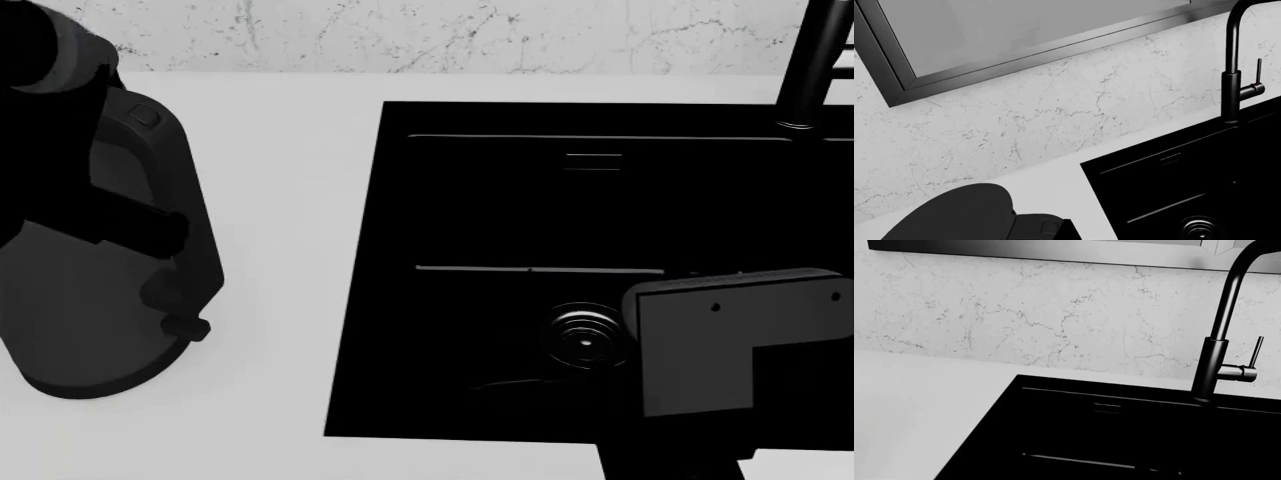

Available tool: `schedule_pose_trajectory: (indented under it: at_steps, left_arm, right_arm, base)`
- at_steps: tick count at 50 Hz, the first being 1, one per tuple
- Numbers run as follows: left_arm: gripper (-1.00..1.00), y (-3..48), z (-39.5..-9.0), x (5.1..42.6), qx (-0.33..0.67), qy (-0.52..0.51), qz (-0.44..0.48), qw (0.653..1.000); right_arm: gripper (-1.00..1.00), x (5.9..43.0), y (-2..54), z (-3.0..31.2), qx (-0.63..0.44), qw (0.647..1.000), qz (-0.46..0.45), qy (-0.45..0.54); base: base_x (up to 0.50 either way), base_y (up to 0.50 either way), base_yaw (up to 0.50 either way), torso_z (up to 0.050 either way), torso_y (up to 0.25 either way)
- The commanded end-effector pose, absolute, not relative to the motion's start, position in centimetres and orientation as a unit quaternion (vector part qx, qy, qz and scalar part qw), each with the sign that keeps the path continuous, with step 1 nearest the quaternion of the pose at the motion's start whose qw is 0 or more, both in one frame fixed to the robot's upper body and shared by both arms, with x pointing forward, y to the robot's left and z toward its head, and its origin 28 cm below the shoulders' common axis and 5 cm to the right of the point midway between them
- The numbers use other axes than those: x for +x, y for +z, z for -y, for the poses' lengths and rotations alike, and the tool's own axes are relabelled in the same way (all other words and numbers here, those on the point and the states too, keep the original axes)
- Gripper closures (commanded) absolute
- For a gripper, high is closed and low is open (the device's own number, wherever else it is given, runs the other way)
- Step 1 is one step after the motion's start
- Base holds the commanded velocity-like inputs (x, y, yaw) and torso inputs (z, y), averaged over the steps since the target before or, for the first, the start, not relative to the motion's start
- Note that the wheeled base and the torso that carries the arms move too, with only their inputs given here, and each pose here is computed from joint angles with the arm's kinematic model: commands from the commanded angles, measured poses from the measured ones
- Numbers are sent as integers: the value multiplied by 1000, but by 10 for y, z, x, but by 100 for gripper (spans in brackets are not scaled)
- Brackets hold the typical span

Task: Press the button to open the lid of the electric kettle.

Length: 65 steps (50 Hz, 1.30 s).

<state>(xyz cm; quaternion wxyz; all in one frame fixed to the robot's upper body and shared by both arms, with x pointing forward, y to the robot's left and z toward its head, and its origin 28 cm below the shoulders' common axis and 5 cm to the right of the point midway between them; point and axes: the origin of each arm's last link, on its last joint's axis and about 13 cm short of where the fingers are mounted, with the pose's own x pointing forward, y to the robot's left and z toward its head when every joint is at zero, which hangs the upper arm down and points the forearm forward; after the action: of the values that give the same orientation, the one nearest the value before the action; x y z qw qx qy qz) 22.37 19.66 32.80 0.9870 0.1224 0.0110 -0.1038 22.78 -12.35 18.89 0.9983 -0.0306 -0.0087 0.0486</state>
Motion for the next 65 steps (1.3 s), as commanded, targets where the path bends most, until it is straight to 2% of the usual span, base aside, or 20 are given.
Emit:
schedule_pose_trajectory:
  at_steps: [1, 29, 55, 65]
  left_arm:
    - [100, 352, -188, 248, 77, -92, -41, 992]
    - [100, 331, -193, 276, 50, -100, -130, 985]
    - [100, 336, -198, 309, 59, -100, -160, 980]
    - [100, 326, -195, 308, 64, -107, -178, 976]
  right_arm:
    - [-100, 226, 185, 123, -14, 999, 9, 47]
    - [-100, 225, 177, 125, -10, 999, 0, 45]
    - [-100, 230, 175, 126, -8, 999, -10, 52]
    - [-100, 229, 172, 128, -4, 999, -13, 50]
  base:
    - [0, 0, 0, 0, 0]
    - [0, 0, 0, 0, 0]
    - [7, -1, -4, 0, 0]
    - [21, -6, -17, 0, 0]
